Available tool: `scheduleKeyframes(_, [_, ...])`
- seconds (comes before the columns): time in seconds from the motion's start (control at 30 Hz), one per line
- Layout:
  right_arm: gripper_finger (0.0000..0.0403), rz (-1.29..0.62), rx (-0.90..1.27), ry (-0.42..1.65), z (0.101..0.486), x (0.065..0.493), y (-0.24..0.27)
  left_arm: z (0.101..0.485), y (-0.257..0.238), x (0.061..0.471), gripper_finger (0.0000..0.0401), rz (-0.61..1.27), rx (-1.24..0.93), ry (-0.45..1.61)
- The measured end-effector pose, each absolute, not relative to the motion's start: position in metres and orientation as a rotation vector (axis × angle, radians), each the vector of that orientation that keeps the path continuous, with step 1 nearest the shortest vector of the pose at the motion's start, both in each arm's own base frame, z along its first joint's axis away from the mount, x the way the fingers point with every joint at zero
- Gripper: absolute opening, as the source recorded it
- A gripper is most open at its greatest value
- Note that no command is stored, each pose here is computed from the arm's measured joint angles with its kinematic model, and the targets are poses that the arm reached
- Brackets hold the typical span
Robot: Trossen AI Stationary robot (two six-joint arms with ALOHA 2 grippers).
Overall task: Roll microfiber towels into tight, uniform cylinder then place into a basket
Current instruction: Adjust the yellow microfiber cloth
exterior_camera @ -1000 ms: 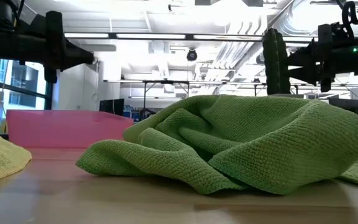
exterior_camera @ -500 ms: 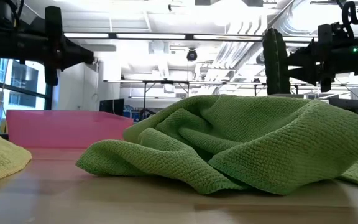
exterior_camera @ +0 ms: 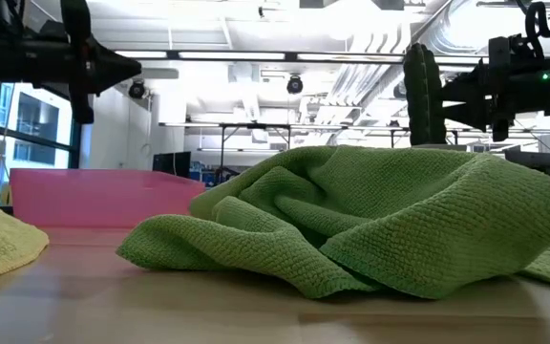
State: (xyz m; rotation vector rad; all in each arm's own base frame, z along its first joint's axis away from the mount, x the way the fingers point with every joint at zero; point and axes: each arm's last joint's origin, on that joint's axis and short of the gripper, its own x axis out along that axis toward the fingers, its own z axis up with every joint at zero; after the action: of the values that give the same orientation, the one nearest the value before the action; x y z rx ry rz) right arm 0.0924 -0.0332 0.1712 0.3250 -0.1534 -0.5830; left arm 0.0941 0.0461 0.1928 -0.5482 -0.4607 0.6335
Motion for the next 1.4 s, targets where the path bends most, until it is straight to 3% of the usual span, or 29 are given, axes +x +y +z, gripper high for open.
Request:
scheduleKeyframes(0.17, [0.0204,-0.583,0.325,-0.153,0.171,0.092,-0.033,0.202,0.046,0.091,0.0030,0.605,-0.530,-0.554])
scheduleKeyframes(0.4, [0.0204,-0.584,0.325,-0.153,0.171,0.092,-0.033,0.222,0.041,0.083,0.0030,0.523,-0.335,-0.704])
scheduleKeyframes(0.7, [0.0204,-0.583,0.325,-0.153,0.171,0.092,-0.033,0.262,0.039,0.086,0.0030,0.502,-0.072,-0.667])
scheduleKeyframes(1.07, [0.0204,-0.586,0.324,-0.136,0.170,0.092,-0.033,0.283,0.062,0.148,0.0030,0.532,-0.047,-0.310])
scheduleKeyframes(1.4, [0.0204,-0.587,0.324,-0.135,0.170,0.092,-0.033,0.287,0.079,0.221,0.0030,0.317,-0.135,-0.011])
